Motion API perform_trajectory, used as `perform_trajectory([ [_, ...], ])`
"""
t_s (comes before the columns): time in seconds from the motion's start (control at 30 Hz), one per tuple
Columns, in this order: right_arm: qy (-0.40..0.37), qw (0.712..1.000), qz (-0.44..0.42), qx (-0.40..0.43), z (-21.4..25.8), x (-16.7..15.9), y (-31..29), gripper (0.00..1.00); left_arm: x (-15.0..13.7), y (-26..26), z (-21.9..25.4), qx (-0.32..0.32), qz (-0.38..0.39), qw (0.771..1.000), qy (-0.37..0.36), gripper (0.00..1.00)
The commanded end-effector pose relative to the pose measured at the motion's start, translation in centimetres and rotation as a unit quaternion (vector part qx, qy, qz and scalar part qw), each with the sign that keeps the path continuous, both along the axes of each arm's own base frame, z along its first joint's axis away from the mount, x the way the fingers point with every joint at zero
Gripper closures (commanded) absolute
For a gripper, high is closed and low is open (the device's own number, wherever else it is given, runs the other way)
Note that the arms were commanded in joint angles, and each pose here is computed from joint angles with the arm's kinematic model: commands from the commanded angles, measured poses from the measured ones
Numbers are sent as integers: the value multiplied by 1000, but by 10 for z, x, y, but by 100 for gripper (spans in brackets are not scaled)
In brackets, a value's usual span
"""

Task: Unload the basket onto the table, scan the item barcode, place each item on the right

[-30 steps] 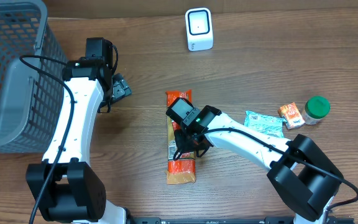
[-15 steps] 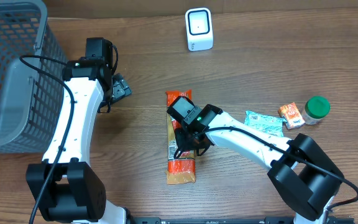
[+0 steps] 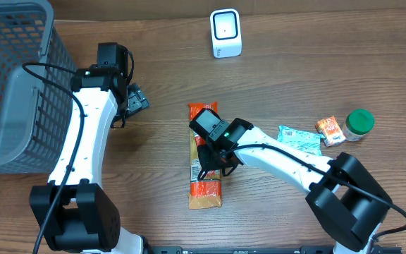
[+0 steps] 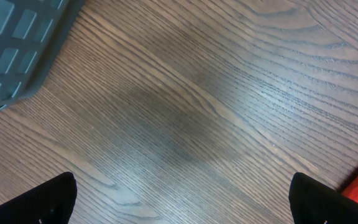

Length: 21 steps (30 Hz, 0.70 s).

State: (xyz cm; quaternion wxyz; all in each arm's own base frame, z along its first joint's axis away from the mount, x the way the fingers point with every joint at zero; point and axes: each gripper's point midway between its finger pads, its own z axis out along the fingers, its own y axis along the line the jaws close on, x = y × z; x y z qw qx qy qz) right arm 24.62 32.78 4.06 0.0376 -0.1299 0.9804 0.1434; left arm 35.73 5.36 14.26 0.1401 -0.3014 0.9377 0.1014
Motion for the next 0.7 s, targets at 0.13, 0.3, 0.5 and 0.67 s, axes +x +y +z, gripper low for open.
perform_trajectory([
  [0.13,-18,999,13,28,21,3,6,63,3,0,12,8,-7,1000,-15,0],
  [0.3,-19,999,13,28,21,4,6,56,3,0,12,8,-7,1000,-15,0],
  [0.5,-19,999,11,29,20,3,6,56,3,0,12,8,-7,1000,-15,0],
  [0.67,-6,999,16,46,11,-3,10,57,3,0,12,8,-7,1000,-15,0],
])
